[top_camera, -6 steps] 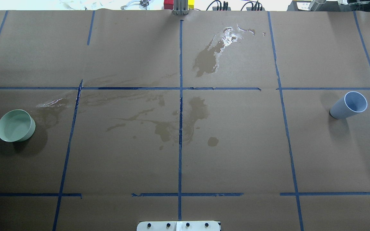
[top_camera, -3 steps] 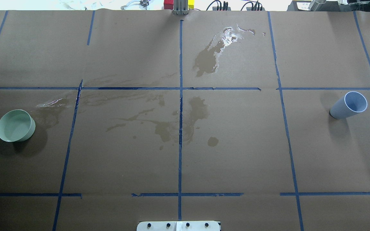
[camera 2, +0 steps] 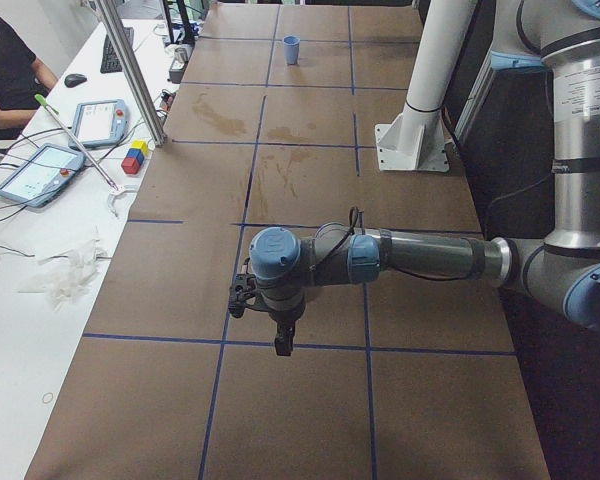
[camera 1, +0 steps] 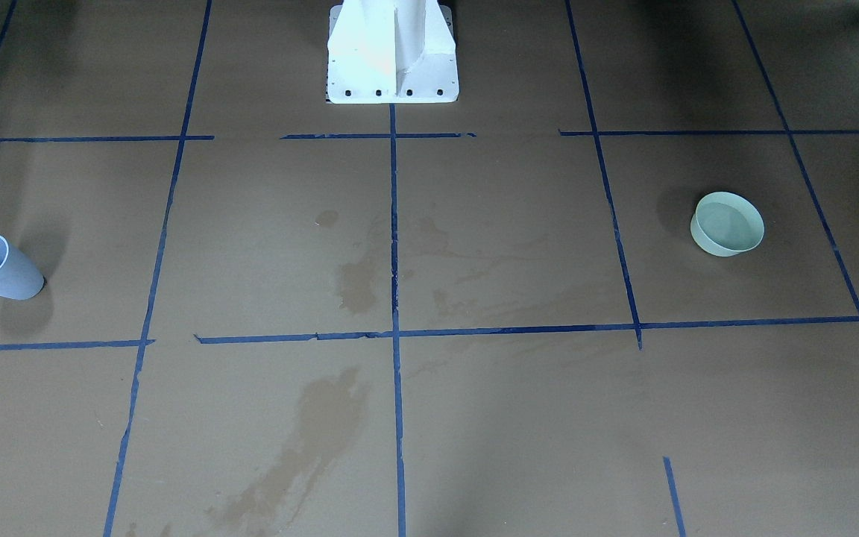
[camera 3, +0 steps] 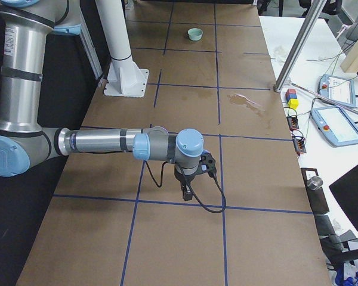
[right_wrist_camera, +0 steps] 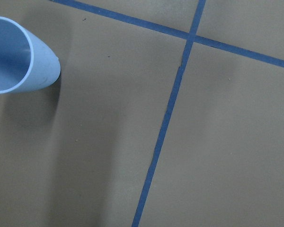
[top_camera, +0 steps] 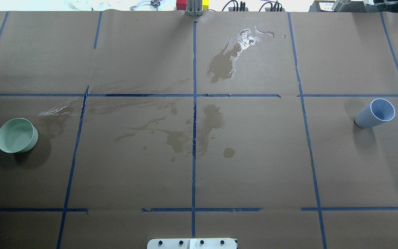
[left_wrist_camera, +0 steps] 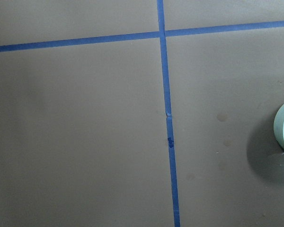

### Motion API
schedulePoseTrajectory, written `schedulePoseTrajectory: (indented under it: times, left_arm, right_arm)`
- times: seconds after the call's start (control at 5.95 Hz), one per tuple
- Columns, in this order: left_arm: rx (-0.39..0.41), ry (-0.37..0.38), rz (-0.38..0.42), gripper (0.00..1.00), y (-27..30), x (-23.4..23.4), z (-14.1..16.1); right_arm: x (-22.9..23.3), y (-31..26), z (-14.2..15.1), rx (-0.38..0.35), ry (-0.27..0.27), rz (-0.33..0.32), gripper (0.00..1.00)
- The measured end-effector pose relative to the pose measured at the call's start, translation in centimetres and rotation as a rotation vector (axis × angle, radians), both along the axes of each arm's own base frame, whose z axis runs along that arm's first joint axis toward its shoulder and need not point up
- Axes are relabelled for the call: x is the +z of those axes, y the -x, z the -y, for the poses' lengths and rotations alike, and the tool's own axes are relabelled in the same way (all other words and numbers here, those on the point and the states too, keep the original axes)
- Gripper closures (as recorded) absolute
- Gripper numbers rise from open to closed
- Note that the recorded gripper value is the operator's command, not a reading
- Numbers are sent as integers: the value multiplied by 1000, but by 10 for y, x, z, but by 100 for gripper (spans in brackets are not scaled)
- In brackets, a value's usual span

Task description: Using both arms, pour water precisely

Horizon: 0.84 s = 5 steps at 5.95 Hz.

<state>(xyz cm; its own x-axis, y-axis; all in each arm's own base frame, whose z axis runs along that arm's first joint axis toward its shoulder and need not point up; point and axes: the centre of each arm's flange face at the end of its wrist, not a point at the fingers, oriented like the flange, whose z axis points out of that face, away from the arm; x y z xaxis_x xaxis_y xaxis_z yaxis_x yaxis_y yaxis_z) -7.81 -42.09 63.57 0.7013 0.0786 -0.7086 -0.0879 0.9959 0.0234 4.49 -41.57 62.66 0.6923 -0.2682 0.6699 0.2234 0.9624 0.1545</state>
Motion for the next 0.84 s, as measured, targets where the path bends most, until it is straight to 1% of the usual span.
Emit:
schedulePoseTrajectory:
  times: [0.84]
  left_arm:
    - [1,34,0,0,-1,16,-6]
  right_arm:
    - [-10,1,6,-2,-22,3,0]
